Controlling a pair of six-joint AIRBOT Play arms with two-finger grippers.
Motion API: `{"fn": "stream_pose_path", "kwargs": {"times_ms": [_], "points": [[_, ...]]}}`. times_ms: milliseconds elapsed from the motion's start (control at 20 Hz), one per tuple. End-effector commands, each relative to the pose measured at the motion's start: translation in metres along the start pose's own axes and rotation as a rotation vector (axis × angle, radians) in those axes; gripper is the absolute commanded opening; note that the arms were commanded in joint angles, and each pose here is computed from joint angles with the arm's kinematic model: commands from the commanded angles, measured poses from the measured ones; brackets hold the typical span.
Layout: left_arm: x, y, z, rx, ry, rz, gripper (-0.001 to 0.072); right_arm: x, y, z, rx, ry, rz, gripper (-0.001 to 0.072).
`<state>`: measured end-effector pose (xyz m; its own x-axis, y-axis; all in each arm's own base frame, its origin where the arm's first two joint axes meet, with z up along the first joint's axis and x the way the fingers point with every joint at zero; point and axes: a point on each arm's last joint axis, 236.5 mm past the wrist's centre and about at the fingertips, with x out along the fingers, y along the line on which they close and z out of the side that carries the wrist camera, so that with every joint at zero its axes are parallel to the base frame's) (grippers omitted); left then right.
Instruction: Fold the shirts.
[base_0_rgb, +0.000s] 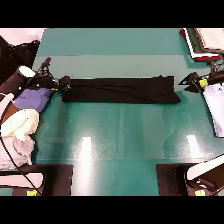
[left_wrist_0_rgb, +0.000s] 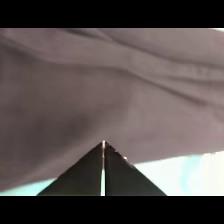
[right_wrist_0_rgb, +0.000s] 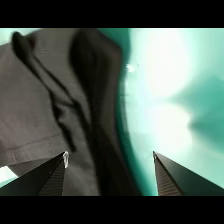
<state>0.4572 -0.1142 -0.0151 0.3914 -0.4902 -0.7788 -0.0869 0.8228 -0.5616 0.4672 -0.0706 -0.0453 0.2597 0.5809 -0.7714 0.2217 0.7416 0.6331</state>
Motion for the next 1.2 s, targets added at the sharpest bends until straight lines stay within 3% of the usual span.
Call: {"fn": "stream_pose_path", "kwargs": {"times_ms": [0, 50, 400, 500, 650, 850, 1150], "points": [[0.013, -0.028, -0.02, 0.059, 0.049, -0.025, 0.0026, 0.025, 0.002, -0.006, 0.046, 0.04, 0.117, 0.061], [0.018, -0.039, -0.025, 0.083, 0.053, -0.033, 0.0026, 0.033, 0.005, -0.008, 0.048, 0.055, 0.131, 0.0577], [0.038, -0.087, -0.056, 0.192, 0.085, -0.069, 0.0026, 0.087, 0.034, -0.029, -0.018, 0.169, 0.136, 0.0549], [0.04, -0.093, -0.063, 0.21, 0.097, -0.073, 0.0026, 0.093, 0.043, -0.028, -0.051, 0.166, 0.131, 0.0392], [0.042, -0.098, -0.065, 0.224, 0.093, -0.075, 0.0026, 0.087, 0.057, -0.021, -0.128, 0.155, 0.139, 0.0022], [0.035, -0.124, -0.04, 0.263, 0.014, -0.107, 0.0025, 0.047, 0.102, -0.004, -0.263, 0.118, 0.16, 0.002], [0.067, -0.184, -0.001, 0.364, -0.024, -0.166, 0.0024, -0.022, 0.245, 0.009, -0.441, -0.056, 0.307, 0.0019]]}}
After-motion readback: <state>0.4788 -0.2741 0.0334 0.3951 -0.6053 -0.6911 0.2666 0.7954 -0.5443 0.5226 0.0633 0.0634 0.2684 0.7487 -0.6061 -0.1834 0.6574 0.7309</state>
